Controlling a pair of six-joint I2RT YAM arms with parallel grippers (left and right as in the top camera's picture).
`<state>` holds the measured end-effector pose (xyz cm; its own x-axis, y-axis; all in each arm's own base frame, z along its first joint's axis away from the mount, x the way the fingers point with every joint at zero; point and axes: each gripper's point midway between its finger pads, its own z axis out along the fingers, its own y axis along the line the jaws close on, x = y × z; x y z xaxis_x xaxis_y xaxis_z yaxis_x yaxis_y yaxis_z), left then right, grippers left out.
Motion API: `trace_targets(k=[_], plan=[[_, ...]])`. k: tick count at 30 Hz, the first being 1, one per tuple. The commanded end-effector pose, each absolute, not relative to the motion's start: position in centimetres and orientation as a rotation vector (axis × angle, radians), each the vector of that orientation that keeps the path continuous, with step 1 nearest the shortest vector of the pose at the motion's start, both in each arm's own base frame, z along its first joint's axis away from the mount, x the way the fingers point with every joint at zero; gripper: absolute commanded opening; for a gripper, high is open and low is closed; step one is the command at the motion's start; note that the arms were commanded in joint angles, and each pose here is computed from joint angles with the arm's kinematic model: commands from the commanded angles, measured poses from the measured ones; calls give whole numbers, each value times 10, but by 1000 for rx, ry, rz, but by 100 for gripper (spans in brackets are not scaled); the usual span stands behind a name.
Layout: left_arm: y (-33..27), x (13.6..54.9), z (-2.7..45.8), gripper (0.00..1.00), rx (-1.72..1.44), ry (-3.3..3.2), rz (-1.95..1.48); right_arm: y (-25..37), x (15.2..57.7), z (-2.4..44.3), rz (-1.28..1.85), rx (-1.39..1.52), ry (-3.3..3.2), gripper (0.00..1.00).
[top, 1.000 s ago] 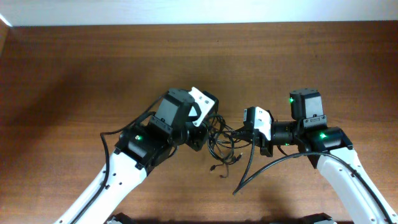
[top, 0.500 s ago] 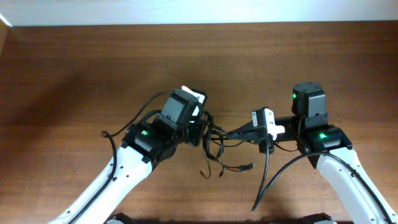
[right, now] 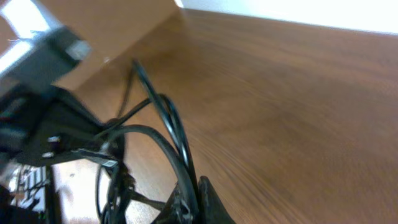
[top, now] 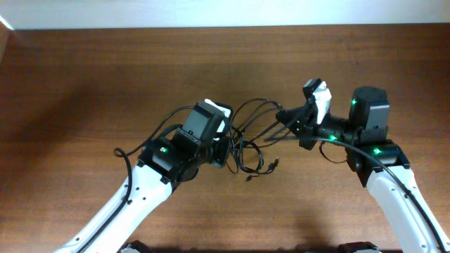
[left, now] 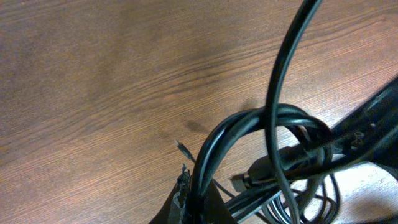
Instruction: Untangle cables
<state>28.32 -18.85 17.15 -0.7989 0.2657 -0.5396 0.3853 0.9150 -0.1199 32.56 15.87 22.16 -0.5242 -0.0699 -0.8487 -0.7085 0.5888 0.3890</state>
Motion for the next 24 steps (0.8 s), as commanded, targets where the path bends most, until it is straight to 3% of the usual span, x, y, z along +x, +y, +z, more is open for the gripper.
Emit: trace_targets(k=[1,9,13,20,21,23,24], plan=[[-178,283,162,0,466,2577,-230,120,349,201,708,-377,2130,4],[-178,283,162,0,466,2576,-231,69,343,154,432,-21,2392,4],[-180,286,164,0,462,2562,-238,68,337,147,445,20,2432,4],[-184,292,168,0,418,2538,-265,51,331,137,409,347,2477,4],[-184,292,168,0,418,2538,-265,51,332,137,409,346,2476,6],[-184,292,169,0,417,2536,-266,51,332,137,409,344,2474,19],[-184,292,169,0,417,2535,-266,51,333,138,408,340,2472,40]])
